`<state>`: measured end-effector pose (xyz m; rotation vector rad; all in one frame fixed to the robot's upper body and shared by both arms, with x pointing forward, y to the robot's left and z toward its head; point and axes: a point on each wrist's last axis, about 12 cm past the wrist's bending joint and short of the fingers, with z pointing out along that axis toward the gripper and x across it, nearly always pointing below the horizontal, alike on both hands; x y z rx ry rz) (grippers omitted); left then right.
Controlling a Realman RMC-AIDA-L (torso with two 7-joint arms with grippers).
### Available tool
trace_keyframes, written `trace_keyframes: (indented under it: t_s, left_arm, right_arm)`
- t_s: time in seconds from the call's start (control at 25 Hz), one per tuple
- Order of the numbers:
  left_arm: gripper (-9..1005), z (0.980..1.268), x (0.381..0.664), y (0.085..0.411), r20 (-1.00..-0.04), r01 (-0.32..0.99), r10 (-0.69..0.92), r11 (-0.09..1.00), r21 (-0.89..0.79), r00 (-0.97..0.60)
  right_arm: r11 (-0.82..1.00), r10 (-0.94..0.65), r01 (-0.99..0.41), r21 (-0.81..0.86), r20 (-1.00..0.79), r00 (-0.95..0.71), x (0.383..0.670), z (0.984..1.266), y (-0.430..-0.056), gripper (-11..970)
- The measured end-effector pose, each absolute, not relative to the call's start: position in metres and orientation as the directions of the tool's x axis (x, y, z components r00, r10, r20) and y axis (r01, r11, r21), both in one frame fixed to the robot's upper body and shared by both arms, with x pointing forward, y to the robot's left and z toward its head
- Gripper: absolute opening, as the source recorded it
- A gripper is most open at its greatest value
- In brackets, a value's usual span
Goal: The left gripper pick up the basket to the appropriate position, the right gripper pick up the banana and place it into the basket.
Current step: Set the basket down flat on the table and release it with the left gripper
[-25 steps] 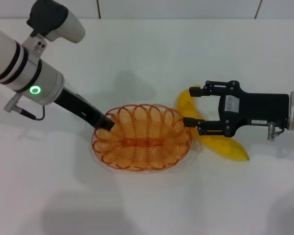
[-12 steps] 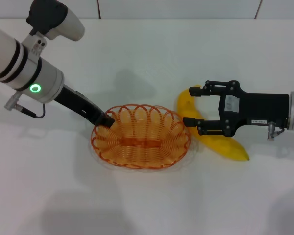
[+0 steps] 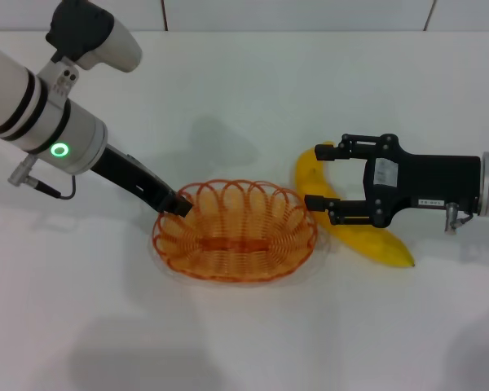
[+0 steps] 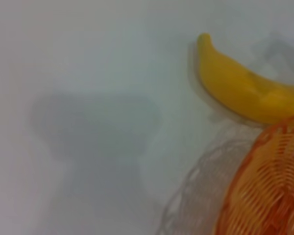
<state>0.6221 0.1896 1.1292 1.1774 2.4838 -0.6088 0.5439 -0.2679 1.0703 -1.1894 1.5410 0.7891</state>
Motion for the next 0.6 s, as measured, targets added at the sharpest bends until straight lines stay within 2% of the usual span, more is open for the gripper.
trace_keyframes:
  t_s: [0.4,0.6]
  left_arm:
    - [242,1.1311,0.6256,0.1914,-0.477,0.78,0.633,0.586,-0.22,-0.61]
    - [383,1.1374,0.6247,0.1913,-0.517,0.795,0.625,0.569,-0.211,-0.585]
  right_arm:
    - [0.308,-0.301,-0.949,-0.071,-0.953,-0.026,0.5428,1.0693,-0.2688,749]
    - [0.325,-0.296,-0.943,-0.067,-0.955,-0.034,0.541,1.0683,-0.2726,749]
